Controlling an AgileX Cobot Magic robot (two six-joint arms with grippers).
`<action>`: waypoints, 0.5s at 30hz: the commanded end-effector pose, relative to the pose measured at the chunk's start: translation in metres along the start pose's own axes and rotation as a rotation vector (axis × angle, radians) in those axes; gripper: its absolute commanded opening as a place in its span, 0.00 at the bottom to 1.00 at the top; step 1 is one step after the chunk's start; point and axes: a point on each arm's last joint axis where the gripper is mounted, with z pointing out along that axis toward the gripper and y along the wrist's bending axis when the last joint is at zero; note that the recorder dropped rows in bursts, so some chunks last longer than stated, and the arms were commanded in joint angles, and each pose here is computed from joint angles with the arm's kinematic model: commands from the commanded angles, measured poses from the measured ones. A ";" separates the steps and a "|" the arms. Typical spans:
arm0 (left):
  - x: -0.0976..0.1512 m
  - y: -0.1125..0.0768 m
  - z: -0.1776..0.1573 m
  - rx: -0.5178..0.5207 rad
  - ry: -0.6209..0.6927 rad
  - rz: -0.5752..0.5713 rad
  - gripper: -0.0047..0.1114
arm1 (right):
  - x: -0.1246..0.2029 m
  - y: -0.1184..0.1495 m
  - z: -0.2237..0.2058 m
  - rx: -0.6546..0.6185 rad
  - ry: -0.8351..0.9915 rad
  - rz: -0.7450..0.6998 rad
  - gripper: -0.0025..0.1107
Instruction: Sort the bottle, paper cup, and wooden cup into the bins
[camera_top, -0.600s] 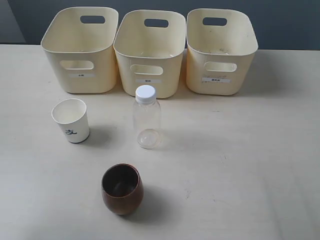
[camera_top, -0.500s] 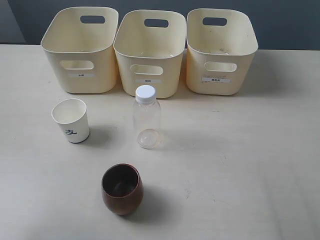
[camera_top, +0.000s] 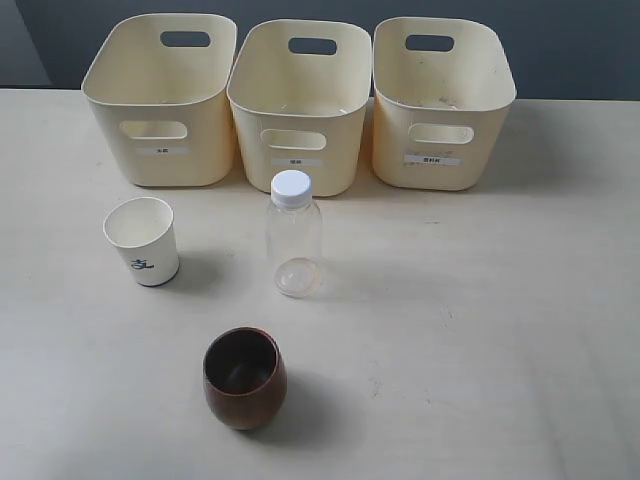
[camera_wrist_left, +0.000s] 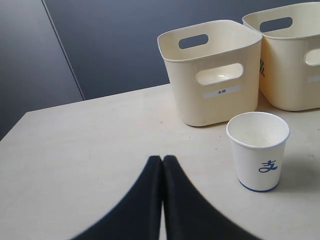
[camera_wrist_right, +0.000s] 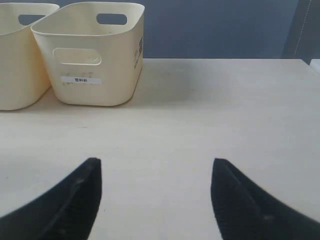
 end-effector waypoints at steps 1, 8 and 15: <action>0.000 0.000 0.000 0.000 -0.011 0.006 0.04 | 0.000 -0.001 0.000 0.009 -0.010 -0.004 0.56; 0.000 0.000 0.000 0.000 -0.011 0.006 0.04 | 0.000 -0.001 0.000 0.009 -0.010 -0.004 0.56; 0.000 0.000 0.000 0.000 -0.011 0.006 0.04 | -0.001 -0.001 0.000 0.014 -0.022 -0.005 0.56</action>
